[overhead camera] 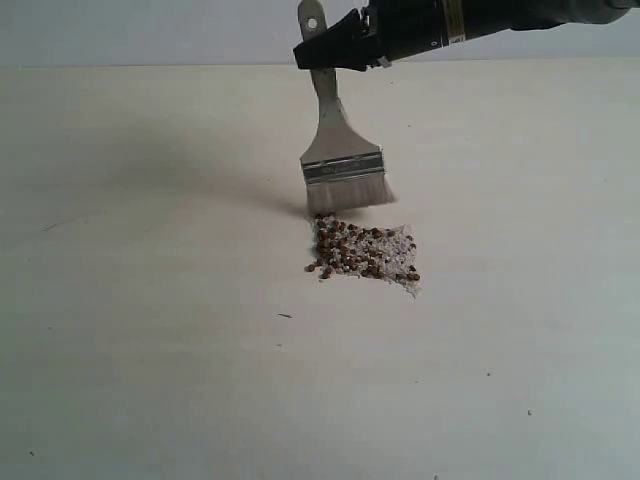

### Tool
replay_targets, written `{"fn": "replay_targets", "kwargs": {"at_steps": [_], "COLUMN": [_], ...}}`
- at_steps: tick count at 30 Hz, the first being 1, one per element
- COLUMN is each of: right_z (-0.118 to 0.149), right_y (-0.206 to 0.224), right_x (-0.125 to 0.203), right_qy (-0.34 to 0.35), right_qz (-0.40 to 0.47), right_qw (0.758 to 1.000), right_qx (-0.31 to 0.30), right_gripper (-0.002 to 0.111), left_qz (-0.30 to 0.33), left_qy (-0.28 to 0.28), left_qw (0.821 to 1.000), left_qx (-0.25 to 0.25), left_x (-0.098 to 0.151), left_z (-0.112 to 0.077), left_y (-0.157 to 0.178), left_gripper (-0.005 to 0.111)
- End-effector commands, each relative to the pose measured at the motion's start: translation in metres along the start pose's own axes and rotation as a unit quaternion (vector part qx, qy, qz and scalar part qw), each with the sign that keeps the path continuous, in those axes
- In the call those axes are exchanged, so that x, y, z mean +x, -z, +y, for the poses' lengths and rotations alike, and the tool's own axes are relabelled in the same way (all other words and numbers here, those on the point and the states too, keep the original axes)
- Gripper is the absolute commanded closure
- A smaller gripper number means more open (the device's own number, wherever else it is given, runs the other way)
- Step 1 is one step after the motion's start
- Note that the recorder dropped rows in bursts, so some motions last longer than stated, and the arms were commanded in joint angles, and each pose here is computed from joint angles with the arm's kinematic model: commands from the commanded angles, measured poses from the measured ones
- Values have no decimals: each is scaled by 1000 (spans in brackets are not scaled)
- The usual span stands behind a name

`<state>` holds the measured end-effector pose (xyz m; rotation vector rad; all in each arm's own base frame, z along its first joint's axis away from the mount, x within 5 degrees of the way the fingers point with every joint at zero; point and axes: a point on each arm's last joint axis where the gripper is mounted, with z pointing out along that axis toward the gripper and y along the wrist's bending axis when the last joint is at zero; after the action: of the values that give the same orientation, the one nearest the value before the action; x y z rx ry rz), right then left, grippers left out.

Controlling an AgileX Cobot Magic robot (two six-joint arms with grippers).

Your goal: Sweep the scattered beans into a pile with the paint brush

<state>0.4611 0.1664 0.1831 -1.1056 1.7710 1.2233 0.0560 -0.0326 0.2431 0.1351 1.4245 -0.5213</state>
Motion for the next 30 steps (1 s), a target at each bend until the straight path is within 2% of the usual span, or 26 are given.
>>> {"fn": "replay_targets", "kwargs": {"at_steps": [1,4,7,12,17,21,25,30], "right_z": [1,1,1,1,1,1,1,-9], "right_y": [2,3,3,3,3,3,3,3], "right_x": [-7,-11,-5,-5,-5,-5,-10,-6], "right_qy": [36,49,55,4,-7,34,41,3], "right_qz": [-18,-40,-7,-7,-7,-7,-30,-8], "right_qw": [999,998,998,1000,1000,999,999,998], "right_qx": [-2,1,-1,-1,-1,-1,2,55], "right_gripper": [108,108,108,108,108,108,108,108], "left_qz": [0,0,0,0,0,0,0,0], "left_qy": [0,0,0,0,0,0,0,0], "left_qw": [1000,1000,1000,1000,1000,1000,1000,1000], "left_qx": [0,0,0,0,0,0,0,0], "left_x": [1,1,1,1,1,1,1,1], "left_z": [0,0,0,0,0,0,0,0], "left_y": [0,0,0,0,0,0,0,0], "left_gripper": [107,107,107,107,107,107,107,107]}}
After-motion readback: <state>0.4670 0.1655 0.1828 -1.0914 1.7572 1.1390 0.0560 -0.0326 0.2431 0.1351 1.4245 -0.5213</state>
